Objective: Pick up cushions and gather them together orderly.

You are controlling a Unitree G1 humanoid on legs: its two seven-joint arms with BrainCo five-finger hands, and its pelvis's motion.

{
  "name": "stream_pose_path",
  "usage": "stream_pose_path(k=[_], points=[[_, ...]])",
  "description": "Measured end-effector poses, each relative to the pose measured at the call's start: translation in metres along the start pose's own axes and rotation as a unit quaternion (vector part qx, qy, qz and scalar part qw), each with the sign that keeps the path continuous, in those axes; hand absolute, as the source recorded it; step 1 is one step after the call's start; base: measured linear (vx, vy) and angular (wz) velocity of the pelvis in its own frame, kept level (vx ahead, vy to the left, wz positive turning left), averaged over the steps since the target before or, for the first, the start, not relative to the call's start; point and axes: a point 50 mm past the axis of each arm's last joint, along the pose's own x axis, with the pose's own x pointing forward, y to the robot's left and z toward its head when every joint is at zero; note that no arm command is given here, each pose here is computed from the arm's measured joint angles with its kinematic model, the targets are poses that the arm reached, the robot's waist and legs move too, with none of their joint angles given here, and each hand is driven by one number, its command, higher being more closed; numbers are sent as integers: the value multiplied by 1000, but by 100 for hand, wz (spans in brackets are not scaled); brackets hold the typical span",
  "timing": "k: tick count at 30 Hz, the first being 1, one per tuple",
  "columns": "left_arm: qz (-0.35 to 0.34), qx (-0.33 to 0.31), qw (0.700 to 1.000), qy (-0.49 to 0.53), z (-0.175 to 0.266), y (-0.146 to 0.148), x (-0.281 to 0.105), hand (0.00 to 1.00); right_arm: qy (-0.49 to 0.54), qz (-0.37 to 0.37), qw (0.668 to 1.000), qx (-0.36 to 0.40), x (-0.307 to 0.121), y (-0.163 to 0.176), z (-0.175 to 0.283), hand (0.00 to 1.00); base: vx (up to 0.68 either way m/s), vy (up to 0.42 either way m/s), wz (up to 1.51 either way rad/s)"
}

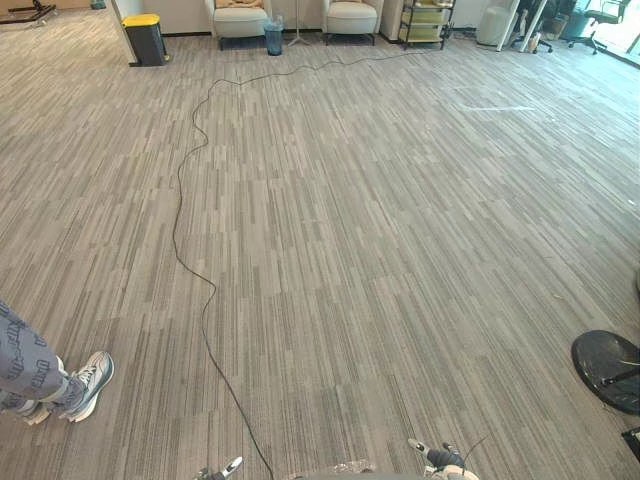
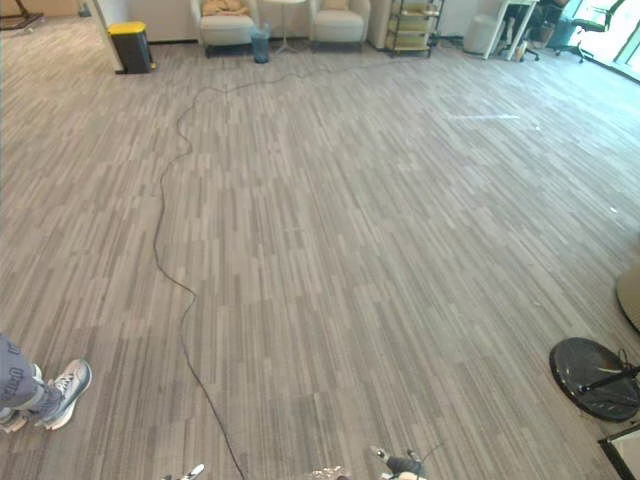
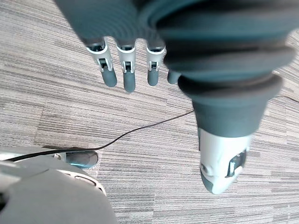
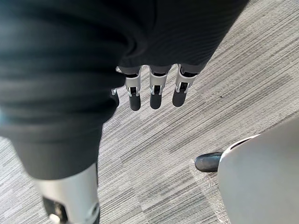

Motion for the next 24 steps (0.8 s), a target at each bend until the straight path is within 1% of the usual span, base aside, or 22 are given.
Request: stream_pose_path(k=[4,9,13,24], points=[[-2,6,1000,-4,2,-1,0,0,3,-2,1000,10,0,-1,-1,0,0,0,6],[-11,34,999,-7,4,-2,1,0,10,-3,1000,24,0,-2,-3,0,-14,-11,6],[-12,39,999,-8,5,-1,1,0,13,-4,999,42,0,-3,-4,0,-34,-25,6],[-14,48,999,-4,5,-2,2,0,13,-5,999,42,0,-3,-4,0,-39,-32,2]])
